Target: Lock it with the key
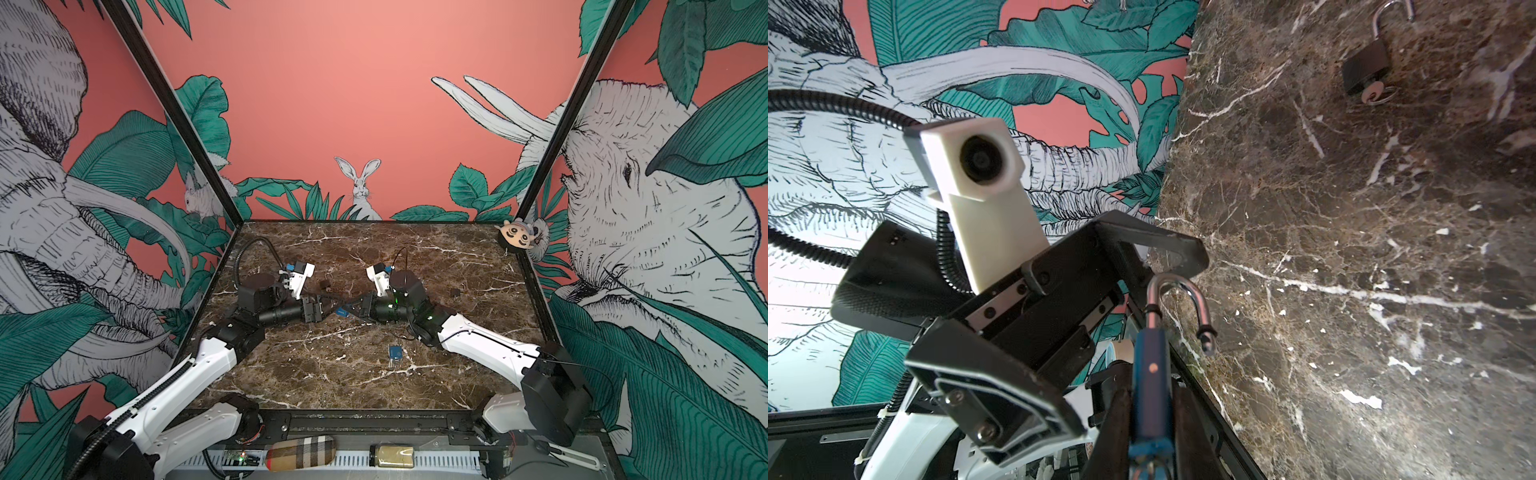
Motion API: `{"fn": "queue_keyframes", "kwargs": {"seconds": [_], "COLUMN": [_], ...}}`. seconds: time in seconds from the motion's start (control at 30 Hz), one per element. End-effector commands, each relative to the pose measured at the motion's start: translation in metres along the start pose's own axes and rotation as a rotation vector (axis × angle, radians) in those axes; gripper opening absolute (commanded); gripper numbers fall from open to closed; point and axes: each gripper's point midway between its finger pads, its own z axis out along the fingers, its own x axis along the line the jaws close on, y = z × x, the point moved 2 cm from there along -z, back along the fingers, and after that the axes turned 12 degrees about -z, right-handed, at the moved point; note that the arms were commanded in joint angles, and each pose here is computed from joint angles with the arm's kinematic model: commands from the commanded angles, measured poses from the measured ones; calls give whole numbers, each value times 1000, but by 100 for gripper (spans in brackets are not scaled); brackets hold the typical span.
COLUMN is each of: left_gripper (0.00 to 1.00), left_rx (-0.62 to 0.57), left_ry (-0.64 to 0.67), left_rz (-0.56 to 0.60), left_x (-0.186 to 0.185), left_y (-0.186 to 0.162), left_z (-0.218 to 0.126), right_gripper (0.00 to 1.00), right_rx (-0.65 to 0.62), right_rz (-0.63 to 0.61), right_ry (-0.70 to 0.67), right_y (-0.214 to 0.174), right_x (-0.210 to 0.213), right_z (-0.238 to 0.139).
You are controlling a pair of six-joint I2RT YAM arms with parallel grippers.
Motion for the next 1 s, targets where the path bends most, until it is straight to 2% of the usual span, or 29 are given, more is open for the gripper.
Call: {"fn": "queue_keyframes", "kwargs": {"seconds": [0.0,0.17,0.43,0.8,0.97], "left_gripper": [89,85,83,80,75], "left_rx": [20,72,22,18,-4], "left_ry": [-72,-95,-43,21,54], "left_rz": [7,-9,23,0,4], "left_x": [-10,-12,-16,1,8], "left_y": [0,-4,-1,-2,2], "left_z": [4,7,-6,-1,-3], "right_gripper": [0,0,0,0,0], "right_rx": [-54,-53,-65,-62,-62], "right_rz": [-30,-30,-14,-42,-42], "right_ry": [108,106,78,106,111], "right_y": [16,18,20,21,21], "right_x": [22,15,-5,2,3], "right_z": [2,6,0,-3,-3]}}
